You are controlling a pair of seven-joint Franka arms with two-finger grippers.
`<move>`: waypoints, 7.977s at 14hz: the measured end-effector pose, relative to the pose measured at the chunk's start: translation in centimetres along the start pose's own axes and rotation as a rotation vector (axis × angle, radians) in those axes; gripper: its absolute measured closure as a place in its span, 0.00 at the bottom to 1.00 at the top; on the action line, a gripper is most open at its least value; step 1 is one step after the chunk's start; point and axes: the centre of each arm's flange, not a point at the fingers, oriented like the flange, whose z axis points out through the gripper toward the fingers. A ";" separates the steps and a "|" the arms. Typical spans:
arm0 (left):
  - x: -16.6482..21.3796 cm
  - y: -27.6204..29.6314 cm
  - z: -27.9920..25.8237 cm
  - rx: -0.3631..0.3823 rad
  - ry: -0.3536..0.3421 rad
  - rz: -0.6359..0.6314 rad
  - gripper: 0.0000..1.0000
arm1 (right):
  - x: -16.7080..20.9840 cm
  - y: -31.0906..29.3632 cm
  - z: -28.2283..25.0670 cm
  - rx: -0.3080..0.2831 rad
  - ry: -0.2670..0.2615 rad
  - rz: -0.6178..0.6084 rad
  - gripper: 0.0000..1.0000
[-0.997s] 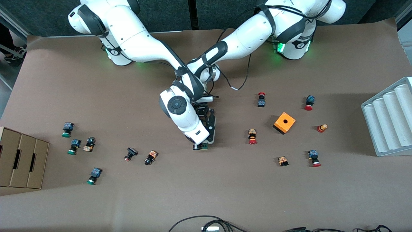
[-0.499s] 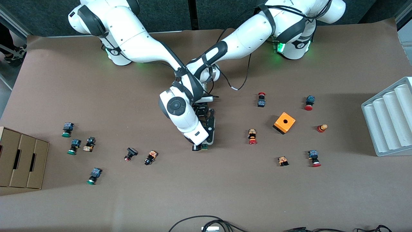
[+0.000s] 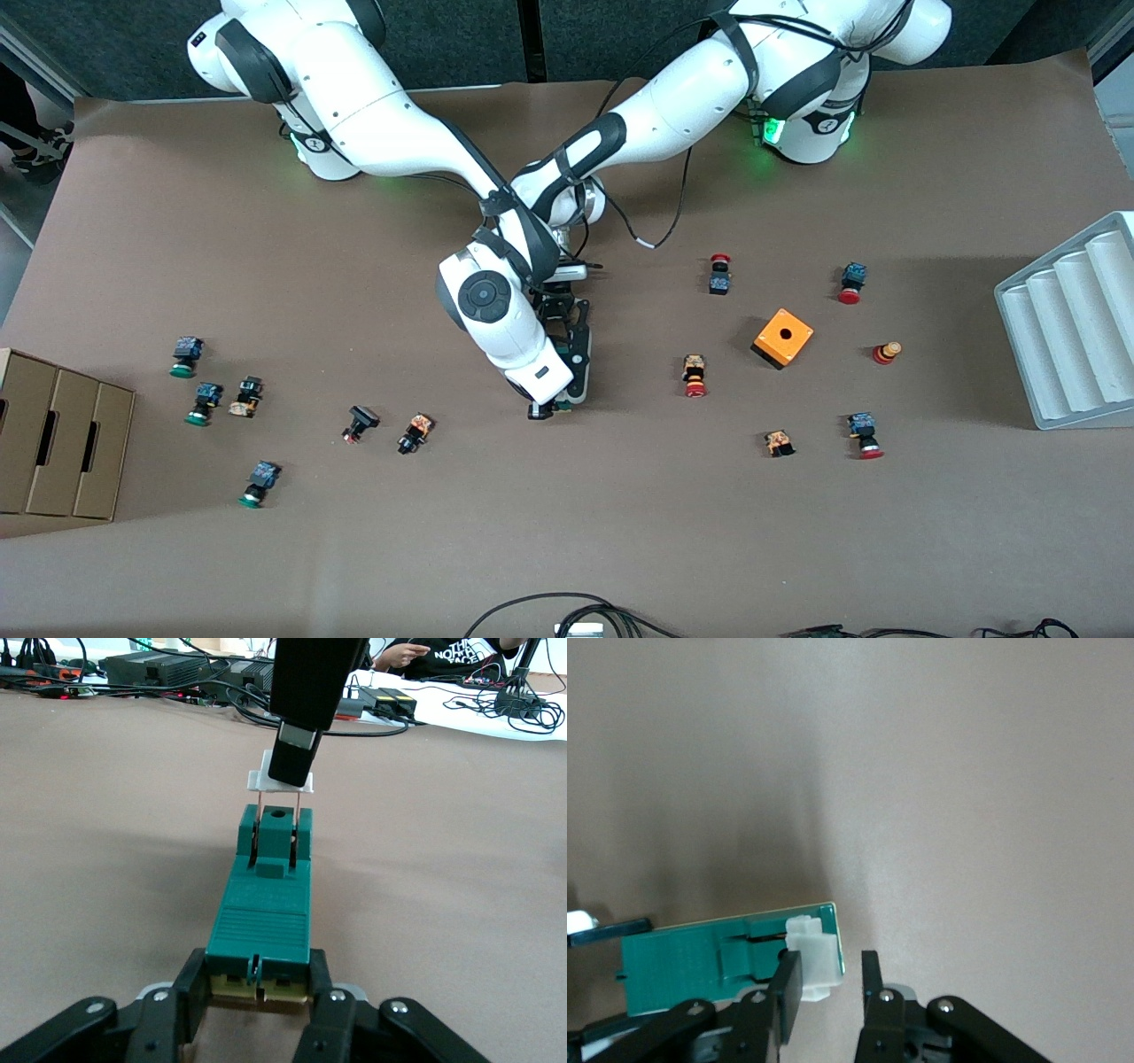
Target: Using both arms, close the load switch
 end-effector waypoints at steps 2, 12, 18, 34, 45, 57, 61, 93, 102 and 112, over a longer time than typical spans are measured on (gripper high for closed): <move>0.0 0.0 0.0 0.000 0.000 0.000 0.52 | 0.1 0.1 -0.1 -0.002 0.002 0.000 0.66; 0.0 0.0 0.0 0.000 0.000 0.000 0.52 | 0.0 0.3 0.4 -0.003 0.001 0.002 0.66; 0.0 0.0 0.0 0.000 0.000 0.000 0.52 | 0.1 0.5 0.7 -0.008 0.003 0.002 0.66; 0.0 0.0 0.0 0.000 0.000 0.000 0.52 | -0.1 0.8 1.6 -0.021 0.008 0.005 0.66; 0.0 0.0 0.0 0.000 0.000 -0.002 0.50 | -0.1 1.1 1.6 -0.032 0.018 0.014 0.64; 0.6 0.2 0.4 0.019 -0.008 -0.027 0.00 | 0.0 6.6 -17.1 -0.080 0.166 0.339 0.00; 2.0 0.9 0.2 0.094 -0.070 0.047 0.00 | -2.3 6.6 -22.7 0.031 0.092 0.638 0.00; 43.6 -13.0 8.8 -0.278 -1.057 0.690 0.00 | -43.2 16.9 -35.7 -0.011 -0.268 1.378 0.00; 58.4 -33.5 6.6 -0.050 -1.193 0.386 0.00 | -40.9 14.0 -40.3 -0.058 -0.239 1.538 0.00; 60.9 -48.0 5.0 -0.052 -1.102 0.248 0.00 | -41.0 13.2 -41.0 -0.031 -0.241 1.536 0.00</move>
